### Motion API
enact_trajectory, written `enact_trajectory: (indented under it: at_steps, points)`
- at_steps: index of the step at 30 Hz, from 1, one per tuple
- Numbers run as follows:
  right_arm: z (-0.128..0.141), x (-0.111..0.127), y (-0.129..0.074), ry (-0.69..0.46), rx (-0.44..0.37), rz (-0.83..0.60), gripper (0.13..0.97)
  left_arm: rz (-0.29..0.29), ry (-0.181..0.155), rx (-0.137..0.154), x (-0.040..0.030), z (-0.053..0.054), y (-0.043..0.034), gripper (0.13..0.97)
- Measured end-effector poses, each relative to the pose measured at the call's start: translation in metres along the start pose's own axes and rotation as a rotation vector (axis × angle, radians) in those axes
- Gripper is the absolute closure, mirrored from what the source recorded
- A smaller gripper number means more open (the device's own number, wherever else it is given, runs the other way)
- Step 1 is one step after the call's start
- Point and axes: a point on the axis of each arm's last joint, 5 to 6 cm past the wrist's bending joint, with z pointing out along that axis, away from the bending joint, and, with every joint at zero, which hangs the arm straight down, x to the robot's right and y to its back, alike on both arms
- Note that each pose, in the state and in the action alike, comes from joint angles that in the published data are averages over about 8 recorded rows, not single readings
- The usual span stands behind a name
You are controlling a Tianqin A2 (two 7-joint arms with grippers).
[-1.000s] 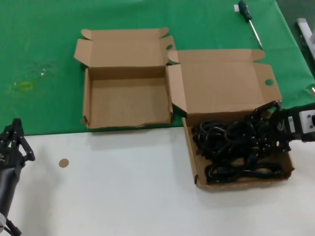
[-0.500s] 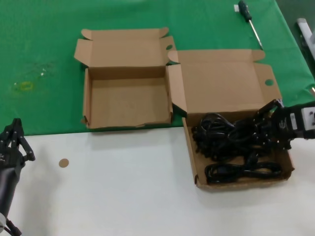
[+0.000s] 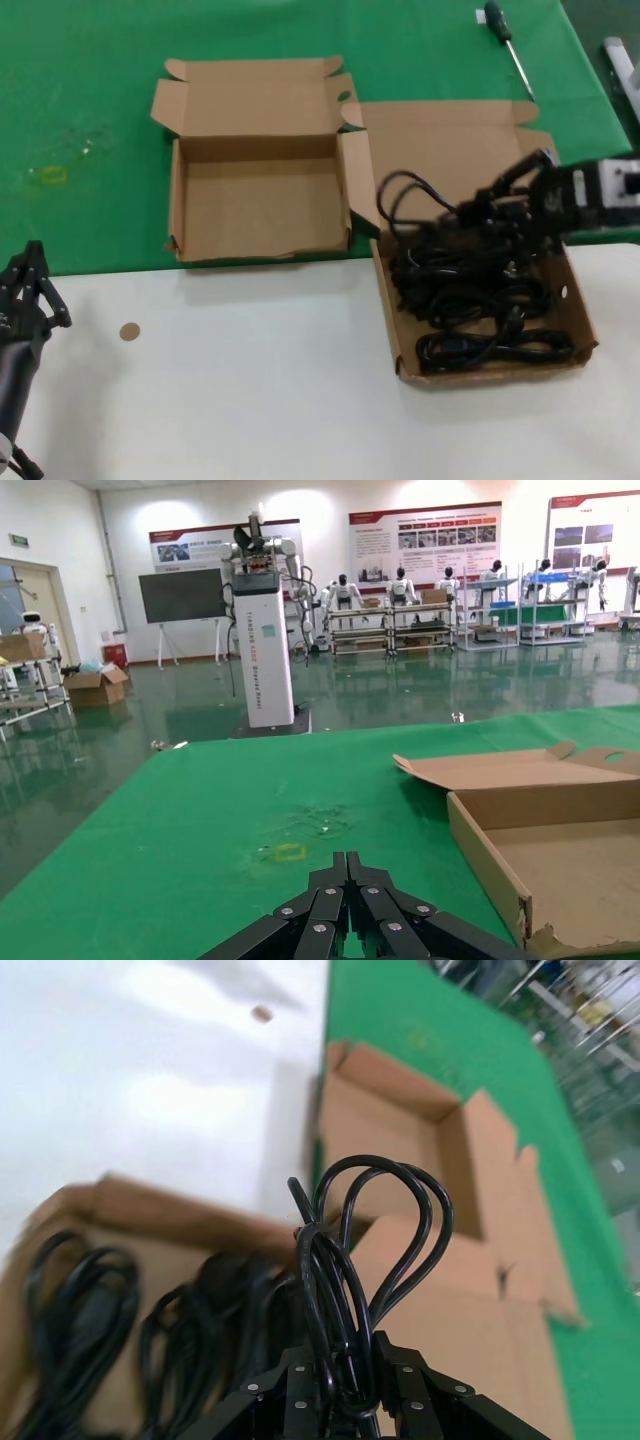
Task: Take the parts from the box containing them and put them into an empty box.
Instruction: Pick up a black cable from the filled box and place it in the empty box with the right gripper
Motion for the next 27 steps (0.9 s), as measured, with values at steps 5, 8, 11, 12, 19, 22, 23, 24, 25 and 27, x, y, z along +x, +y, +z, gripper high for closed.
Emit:
enact_trajectory:
  at_steps: [5, 8, 11, 12, 19, 22, 23, 24, 25, 27]
  points:
    - [0.017, 0.015, -0.016, 0.051, 0.048, 0.005, 0.851, 0.0, 0.0, 0.0, 0.0, 0.0, 0.0, 0.945]
    - [0.032, 0.023, -0.029, 0.081, 0.081, 0.012, 0.851, 0.0, 0.0, 0.0, 0.0, 0.0, 0.0, 0.945]
    - [0.05, 0.03, -0.044, 0.109, 0.117, 0.023, 0.852, 0.0, 0.0, 0.0, 0.0, 0.0, 0.0, 0.945]
    - [0.057, 0.032, -0.049, 0.118, 0.129, 0.027, 0.853, 0.0, 0.0, 0.0, 0.0, 0.0, 0.0, 0.945]
    - [0.102, 0.039, -0.085, 0.154, 0.2, 0.053, 0.854, 0.0, 0.0, 0.0, 0.0, 0.0, 0.0, 0.945]
    - [0.124, 0.041, -0.1, 0.162, 0.223, 0.06, 0.854, 0.0, 0.0, 0.0, 0.0, 0.0, 0.0, 0.945]
    - [0.131, 0.041, -0.105, 0.163, 0.229, 0.062, 0.854, 0.0, 0.0, 0.0, 0.0, 0.0, 0.0, 0.945]
    - [0.137, 0.041, -0.11, 0.165, 0.235, 0.063, 0.854, 0.0, 0.0, 0.0, 0.0, 0.0, 0.0, 0.945]
    - [0.143, 0.041, -0.115, 0.166, 0.238, 0.065, 0.854, 0.0, 0.0, 0.0, 0.0, 0.0, 0.0, 0.945]
    - [0.155, 0.042, -0.123, 0.167, 0.243, 0.065, 0.855, 0.0, 0.0, 0.0, 0.0, 0.0, 0.0, 0.945]
